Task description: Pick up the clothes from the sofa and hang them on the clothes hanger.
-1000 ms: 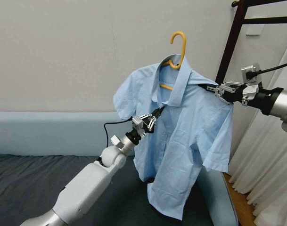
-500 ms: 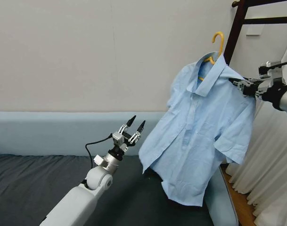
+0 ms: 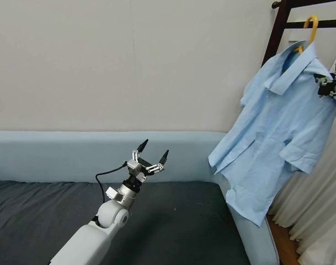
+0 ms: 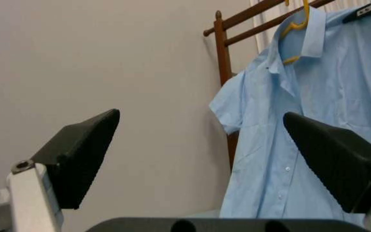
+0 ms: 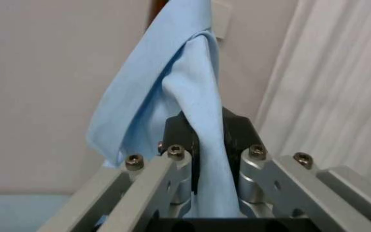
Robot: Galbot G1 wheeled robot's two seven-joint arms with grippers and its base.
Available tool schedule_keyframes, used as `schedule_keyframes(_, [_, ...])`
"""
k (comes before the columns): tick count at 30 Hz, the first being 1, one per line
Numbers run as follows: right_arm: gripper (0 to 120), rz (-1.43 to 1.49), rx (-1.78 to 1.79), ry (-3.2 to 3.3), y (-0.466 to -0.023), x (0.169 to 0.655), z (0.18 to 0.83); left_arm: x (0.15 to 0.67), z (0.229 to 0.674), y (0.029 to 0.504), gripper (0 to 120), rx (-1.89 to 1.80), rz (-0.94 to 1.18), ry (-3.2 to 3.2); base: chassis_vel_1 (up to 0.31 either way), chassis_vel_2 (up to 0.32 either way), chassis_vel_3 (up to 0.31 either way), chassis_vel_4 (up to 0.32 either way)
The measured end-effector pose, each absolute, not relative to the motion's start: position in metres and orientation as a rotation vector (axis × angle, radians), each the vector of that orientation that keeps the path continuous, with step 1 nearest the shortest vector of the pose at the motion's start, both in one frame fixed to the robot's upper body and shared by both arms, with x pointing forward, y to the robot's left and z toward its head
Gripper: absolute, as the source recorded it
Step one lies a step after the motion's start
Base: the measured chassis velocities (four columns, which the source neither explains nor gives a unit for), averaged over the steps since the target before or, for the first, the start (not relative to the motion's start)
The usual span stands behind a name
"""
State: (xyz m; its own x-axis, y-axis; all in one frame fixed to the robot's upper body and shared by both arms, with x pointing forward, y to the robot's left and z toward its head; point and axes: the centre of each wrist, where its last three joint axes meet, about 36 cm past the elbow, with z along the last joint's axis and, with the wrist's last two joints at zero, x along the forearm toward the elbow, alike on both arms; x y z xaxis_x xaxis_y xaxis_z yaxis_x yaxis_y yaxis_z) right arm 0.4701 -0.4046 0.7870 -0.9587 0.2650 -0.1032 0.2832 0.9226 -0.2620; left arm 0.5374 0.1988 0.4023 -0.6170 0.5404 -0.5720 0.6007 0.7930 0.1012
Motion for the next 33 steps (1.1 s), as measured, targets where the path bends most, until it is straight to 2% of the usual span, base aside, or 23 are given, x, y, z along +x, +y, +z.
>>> schedule_keyframes(6, [7, -0.444, 0.479, 3.043, -0.409, 0.514, 0.779, 0.536, 0.403, 0.201, 100, 0.847, -0.130, 2.380, 0.000, 0.000, 0.000, 0.000])
schedule_keyframes(13, [7, -0.469, 0.467, 3.036, -0.385, 0.560, 0.794, 0.530, 0.401, 0.214, 100, 0.820, -0.118, 2.395, 0.000, 0.000, 0.000, 0.000])
schedule_keyframes(21, [7, -0.472, 0.642, 3.012, -0.369, 0.624, 0.820, 0.522, 0.400, 0.223, 100, 0.779, -0.131, 2.402, 0.000, 0.000, 0.000, 0.000])
schedule_keyframes(33, [7, -0.365, 0.759, 3.032, -0.356, 0.669, 0.844, 0.516, 0.403, 0.226, 100, 0.758, -0.157, 2.394, 0.000, 0.000, 0.000, 0.000])
